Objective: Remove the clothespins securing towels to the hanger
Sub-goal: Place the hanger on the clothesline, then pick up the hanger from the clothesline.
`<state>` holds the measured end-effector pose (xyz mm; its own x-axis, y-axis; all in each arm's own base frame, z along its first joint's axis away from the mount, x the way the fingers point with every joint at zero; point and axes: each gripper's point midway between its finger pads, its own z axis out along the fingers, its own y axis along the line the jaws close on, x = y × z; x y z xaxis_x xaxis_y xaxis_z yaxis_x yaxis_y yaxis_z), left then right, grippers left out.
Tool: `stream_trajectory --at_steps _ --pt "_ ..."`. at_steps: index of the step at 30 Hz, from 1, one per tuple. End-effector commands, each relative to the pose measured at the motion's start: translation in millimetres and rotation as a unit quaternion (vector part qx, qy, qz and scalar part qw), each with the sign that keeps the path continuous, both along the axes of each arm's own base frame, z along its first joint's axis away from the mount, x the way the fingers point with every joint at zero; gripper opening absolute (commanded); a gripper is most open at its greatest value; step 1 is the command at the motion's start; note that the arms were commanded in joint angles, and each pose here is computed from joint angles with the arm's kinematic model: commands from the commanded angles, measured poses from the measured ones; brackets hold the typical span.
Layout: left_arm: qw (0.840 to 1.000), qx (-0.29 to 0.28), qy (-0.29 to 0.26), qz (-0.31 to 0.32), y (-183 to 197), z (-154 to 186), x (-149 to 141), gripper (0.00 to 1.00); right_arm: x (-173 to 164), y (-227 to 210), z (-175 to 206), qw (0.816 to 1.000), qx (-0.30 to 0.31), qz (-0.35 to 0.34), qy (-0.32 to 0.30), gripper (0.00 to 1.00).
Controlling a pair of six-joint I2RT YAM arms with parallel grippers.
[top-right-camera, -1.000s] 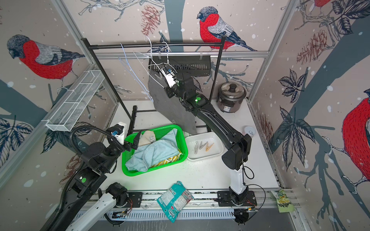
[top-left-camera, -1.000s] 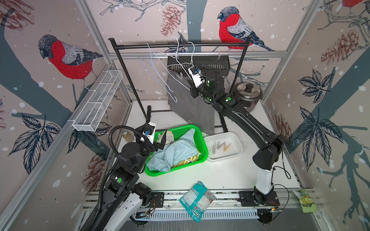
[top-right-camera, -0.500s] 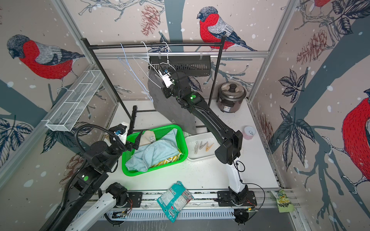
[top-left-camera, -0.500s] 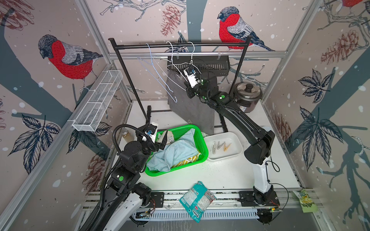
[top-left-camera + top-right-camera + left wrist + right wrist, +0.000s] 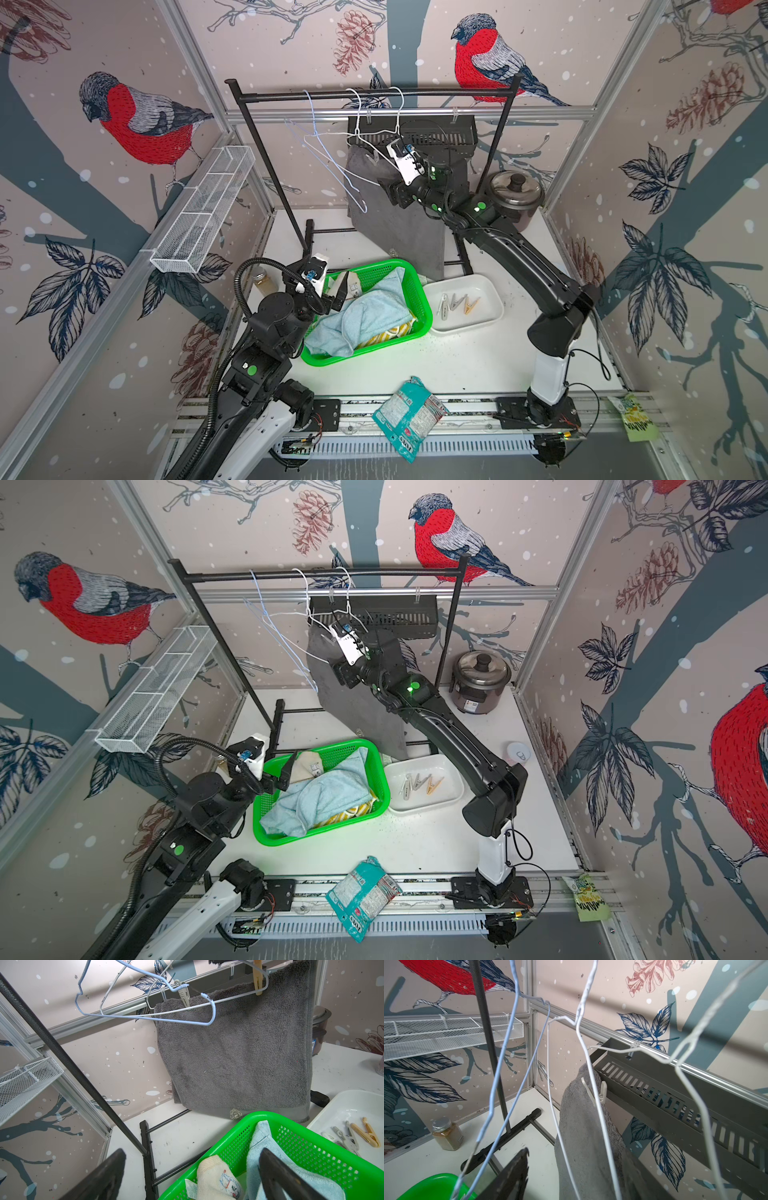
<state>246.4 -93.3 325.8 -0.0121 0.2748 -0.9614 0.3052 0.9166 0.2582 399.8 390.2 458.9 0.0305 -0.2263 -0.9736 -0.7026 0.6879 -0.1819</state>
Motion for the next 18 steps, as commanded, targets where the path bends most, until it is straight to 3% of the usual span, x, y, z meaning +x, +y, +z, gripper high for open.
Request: stream_trajectory --at_steps 1,9,18 --pt "0.998 -0.041 -0.024 0.028 8 17 2 0.99 -15 -14 18 1.000 0.012 -0.007 -0.014 0.75" --pt "0.995 -0.086 -0.032 0.027 9 24 1 0.99 -38 -74 45 0.998 0.033 -0.054 -0.021 0.83" --pt "0.989 -0.131 -0.045 0.061 22 34 0 0.99 -10 -128 37 0.992 0.061 -0.113 0.021 0.91"
